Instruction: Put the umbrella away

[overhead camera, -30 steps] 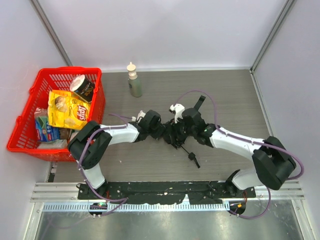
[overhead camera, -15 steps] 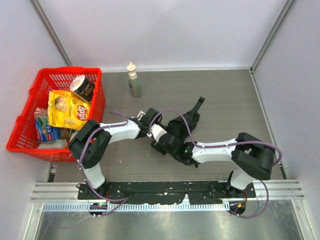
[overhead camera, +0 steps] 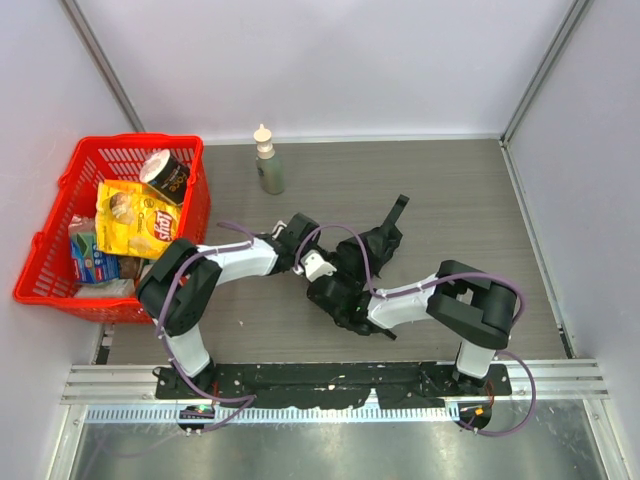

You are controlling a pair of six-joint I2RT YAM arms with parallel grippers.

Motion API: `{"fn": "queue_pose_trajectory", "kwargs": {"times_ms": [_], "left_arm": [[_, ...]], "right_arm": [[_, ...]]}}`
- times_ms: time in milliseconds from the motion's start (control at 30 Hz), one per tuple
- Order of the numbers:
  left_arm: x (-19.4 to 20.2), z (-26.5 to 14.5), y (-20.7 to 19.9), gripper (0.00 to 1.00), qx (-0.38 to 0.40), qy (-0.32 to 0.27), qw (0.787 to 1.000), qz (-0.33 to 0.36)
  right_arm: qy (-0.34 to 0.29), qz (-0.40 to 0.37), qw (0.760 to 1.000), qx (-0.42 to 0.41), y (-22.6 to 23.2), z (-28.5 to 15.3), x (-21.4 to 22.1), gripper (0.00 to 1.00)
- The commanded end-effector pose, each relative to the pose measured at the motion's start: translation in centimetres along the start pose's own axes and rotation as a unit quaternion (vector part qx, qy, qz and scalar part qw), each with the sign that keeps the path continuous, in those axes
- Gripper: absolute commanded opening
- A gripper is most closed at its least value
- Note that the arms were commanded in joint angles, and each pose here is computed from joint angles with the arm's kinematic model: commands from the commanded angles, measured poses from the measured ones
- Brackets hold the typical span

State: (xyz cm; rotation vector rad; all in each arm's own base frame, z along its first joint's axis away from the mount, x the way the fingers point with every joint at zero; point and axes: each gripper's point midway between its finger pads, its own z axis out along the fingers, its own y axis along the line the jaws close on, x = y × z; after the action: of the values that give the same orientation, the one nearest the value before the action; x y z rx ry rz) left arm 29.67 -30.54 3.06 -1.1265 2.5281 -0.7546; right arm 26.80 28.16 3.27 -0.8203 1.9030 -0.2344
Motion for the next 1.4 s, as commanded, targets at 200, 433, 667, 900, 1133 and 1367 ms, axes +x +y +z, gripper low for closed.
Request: {"fn": "queue_pose_trajectory", "kwargs": {"times_ms": [200,433,667,900,1133,1367], "left_arm": [[-0.7,-0.2,2.5,0.0,-0.031,-0.008,0.999,0.007],[-2.9,-1.5,0.2,0.64,0.045,-0.048,0.997,0.045],[-5.1,-3.2,-1.4,1.0,0.107,-0.065,0.989,0.073],[-2.8,-2.6,-2.3,1.0,0.17,0.005,0.983,0.065],[-1.5,-2.1,-2.7,1.0,0.19,0.019,0.979,0.066],[-1.5,1.2,-0.5,0.96,0.131,0.018,0.99,0.044]], "right_arm": [[0.065,0.078,0.993,-0.055,2.8,0.9,5.6,0.01],[0.056,0.17,0.964,-0.197,5.0,0.3,5.5,0.01],[0.048,0.284,0.913,-0.289,4.9,-0.2,5.4,0.01],[0.007,0.4,0.831,-0.386,4.7,-0.8,2.9,0.01],[0.013,0.48,0.773,-0.414,4.4,-0.3,2.9,0.01],[0.005,0.502,0.741,-0.445,4.1,-0.4,1.1,0.01]]}}
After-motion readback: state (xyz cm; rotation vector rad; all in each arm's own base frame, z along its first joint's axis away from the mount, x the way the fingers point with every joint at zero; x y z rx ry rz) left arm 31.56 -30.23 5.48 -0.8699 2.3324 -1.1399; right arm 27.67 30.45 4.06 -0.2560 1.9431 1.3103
